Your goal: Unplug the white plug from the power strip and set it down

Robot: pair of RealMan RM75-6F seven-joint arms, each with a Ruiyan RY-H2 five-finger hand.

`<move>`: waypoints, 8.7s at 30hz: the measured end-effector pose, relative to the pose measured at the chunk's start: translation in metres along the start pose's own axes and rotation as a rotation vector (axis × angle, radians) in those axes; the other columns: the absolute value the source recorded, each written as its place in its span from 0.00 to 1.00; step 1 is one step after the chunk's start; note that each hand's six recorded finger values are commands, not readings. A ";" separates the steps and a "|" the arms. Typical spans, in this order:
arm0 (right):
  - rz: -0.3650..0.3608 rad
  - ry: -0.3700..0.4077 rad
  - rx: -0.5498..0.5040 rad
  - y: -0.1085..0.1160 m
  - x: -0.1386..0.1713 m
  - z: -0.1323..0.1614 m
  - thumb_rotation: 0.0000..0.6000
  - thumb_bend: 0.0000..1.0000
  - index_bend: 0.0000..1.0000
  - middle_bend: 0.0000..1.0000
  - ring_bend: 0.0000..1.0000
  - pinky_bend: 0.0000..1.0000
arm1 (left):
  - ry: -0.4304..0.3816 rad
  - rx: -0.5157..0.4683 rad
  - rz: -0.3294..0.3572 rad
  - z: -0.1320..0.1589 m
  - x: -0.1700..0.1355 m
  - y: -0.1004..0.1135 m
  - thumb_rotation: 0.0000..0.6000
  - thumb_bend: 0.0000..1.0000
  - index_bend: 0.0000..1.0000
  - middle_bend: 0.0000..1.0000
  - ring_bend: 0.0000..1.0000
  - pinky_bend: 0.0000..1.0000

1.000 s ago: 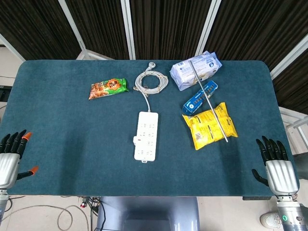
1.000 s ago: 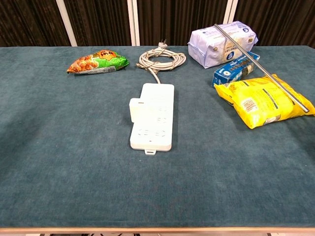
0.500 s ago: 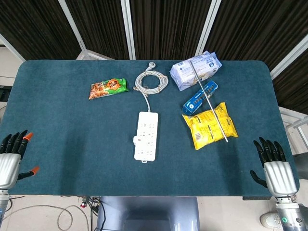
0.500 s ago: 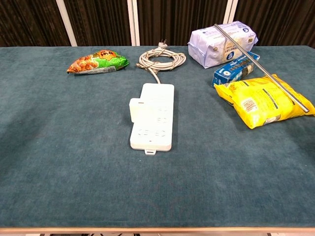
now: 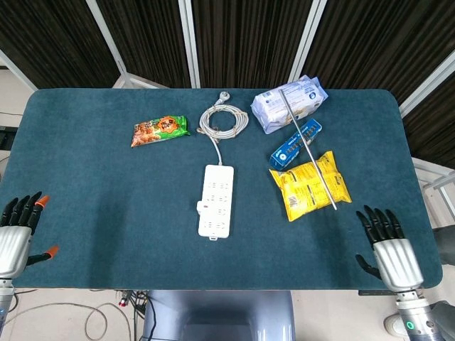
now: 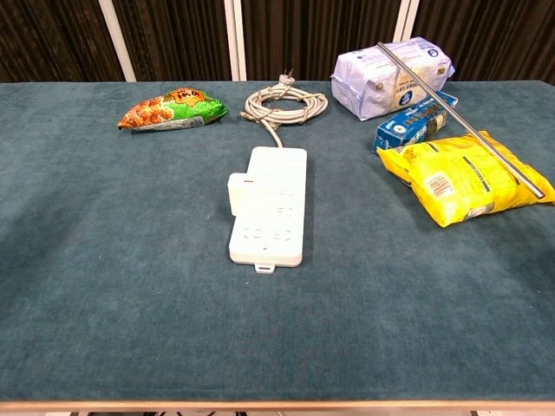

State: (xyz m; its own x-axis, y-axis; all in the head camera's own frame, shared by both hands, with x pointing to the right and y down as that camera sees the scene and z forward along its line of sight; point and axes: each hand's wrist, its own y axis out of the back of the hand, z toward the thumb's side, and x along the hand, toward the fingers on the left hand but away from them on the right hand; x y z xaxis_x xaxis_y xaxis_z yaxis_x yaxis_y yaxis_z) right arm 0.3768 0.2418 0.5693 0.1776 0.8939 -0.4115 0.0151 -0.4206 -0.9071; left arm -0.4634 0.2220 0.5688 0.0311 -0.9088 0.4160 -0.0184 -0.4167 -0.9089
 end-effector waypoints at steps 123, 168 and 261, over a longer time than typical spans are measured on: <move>0.275 0.440 -0.138 -0.146 -0.088 0.291 1.00 0.50 0.22 0.20 0.18 0.19 | -0.445 0.030 -0.277 0.339 0.156 -0.050 1.00 0.14 0.37 0.41 0.14 0.19; 0.279 0.424 -0.138 -0.148 -0.088 0.281 1.00 0.50 0.22 0.20 0.18 0.19 | -0.388 0.113 -0.329 0.352 0.160 -0.094 1.00 0.26 0.57 0.55 0.19 0.18; 0.319 0.436 -0.130 -0.160 -0.074 0.289 1.00 0.50 0.22 0.20 0.18 0.19 | -0.381 0.054 -0.247 0.353 0.164 -0.085 1.00 0.32 0.82 0.85 0.39 0.29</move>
State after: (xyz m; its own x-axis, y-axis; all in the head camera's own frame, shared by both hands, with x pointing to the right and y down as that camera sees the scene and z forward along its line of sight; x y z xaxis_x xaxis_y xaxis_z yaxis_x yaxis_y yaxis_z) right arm 0.0766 0.2882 0.7197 0.5837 0.5840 -0.5641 0.0107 -0.7003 -0.7138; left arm -0.1039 0.1153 0.7037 0.3937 -0.7054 0.5894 0.0875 -0.6095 -0.7879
